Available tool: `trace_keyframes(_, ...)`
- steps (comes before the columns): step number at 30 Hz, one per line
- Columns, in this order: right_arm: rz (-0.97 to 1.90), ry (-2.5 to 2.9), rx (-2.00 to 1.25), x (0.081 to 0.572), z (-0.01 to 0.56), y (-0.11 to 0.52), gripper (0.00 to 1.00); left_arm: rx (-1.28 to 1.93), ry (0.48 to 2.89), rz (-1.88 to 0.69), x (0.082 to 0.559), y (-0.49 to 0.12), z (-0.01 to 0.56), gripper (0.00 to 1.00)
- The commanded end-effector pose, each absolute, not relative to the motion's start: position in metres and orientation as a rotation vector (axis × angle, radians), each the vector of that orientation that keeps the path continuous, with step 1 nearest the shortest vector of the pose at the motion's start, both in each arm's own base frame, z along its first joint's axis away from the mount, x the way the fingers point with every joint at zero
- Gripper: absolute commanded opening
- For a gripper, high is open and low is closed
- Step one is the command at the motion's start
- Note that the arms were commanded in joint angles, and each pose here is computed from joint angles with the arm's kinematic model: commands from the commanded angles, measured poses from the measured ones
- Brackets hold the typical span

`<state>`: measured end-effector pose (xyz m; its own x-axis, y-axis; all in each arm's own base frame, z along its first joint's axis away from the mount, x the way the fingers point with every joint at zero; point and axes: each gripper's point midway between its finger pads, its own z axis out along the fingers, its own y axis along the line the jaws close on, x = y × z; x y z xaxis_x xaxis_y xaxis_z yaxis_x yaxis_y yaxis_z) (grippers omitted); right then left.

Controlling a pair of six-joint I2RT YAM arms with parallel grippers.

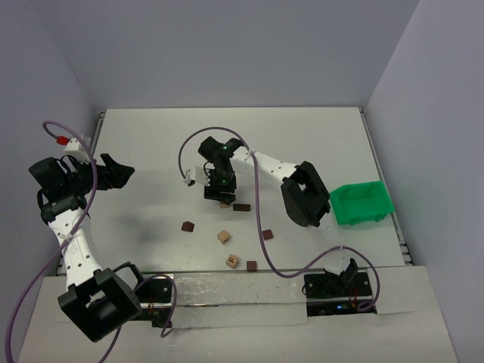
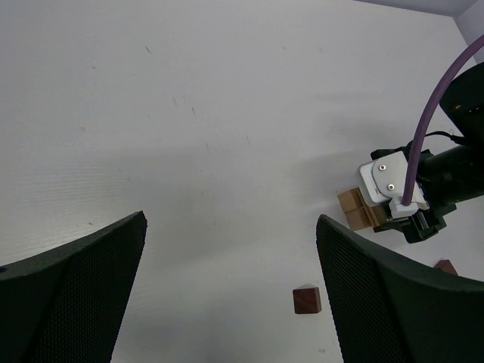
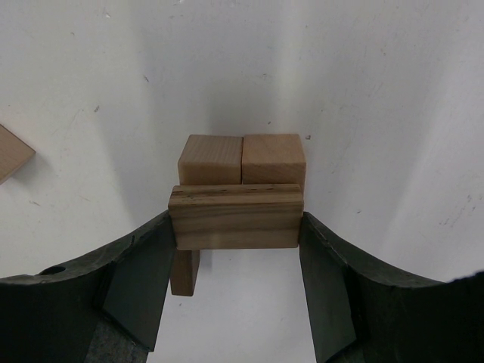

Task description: Build the wood block tower

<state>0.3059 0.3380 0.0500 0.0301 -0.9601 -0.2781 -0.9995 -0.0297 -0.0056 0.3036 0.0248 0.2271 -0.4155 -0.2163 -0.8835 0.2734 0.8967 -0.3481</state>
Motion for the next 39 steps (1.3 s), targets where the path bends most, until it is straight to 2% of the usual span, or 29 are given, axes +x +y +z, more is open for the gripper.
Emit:
trace_keyframes(1, 0.286, 1.985, -2.106, 0.3083, 0.0571, 0.3520, 0.38, 0.077, 1.892, -0.509, 0.3069, 0.0254, 0.2336, 0.99)
trace_keyframes(14, 0.255, 1.961, -2.127, 0.3064, 0.0583, 0.3545, 0.41, 0.081, 1.892, -0.512, 0.3062, 0.0246, 0.2332, 0.99)
trace_keyframes(22, 0.241, 1.963, -2.133, 0.3084, 0.0536, 0.3540, 0.48, 0.085, 1.890, -0.510, 0.3062, 0.0245, 0.2336, 0.99)
trace_keyframes(39, 0.222, 1.955, -2.134, 0.3121, 0.0523, 0.3548, 0.53, 0.083, 1.892, -0.513, 0.3057, 0.0244, 0.2320, 0.99)
